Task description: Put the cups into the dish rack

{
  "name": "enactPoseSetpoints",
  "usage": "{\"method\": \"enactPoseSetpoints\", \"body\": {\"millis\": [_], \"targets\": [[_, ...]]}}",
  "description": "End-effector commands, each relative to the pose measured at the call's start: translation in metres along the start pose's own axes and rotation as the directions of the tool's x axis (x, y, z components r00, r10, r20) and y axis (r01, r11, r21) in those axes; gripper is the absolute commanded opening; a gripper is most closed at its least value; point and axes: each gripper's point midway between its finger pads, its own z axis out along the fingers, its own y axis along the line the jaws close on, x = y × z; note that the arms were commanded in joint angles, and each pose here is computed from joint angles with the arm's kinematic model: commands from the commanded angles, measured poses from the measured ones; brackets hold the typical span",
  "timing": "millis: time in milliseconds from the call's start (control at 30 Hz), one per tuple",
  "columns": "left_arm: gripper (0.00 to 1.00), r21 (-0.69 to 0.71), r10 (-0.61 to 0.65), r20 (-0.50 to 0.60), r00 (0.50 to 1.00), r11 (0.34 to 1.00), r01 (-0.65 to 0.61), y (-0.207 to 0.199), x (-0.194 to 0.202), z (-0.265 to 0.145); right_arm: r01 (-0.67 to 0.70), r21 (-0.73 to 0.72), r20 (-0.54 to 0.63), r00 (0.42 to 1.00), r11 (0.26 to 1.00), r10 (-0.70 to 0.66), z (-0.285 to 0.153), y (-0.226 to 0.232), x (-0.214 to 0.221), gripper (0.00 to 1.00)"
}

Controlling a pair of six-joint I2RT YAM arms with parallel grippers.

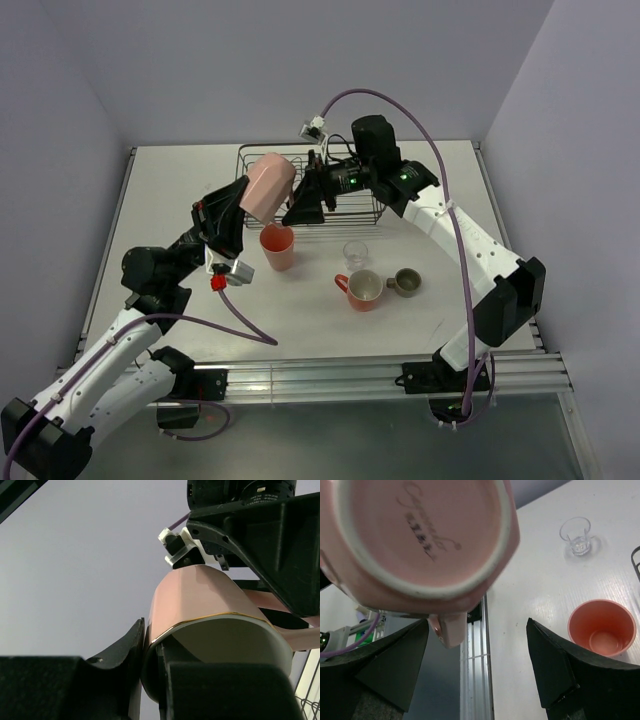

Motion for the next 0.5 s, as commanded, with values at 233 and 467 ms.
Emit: {"method": "enactPoseSetpoints", "body": {"millis": [233, 467], "targets": [[0.00, -0.152, 0.061, 0.095, 0.994, 0.987, -0.046, 0.044, -0.034, -0.001, 0.118, -0.141, 0.088, 0.990, 0.983, -0.106, -0.010, 0.047, -0.032, 0.75], [0.00, -0.159, 0.042, 0.104, 0.994, 0.987, -0.025, 0.043, -0.038, 0.001, 0.111, -0.179, 0.089, 0.991, 0.978, -0.096, -0.010, 0.057, -0.033, 0.49]]}}
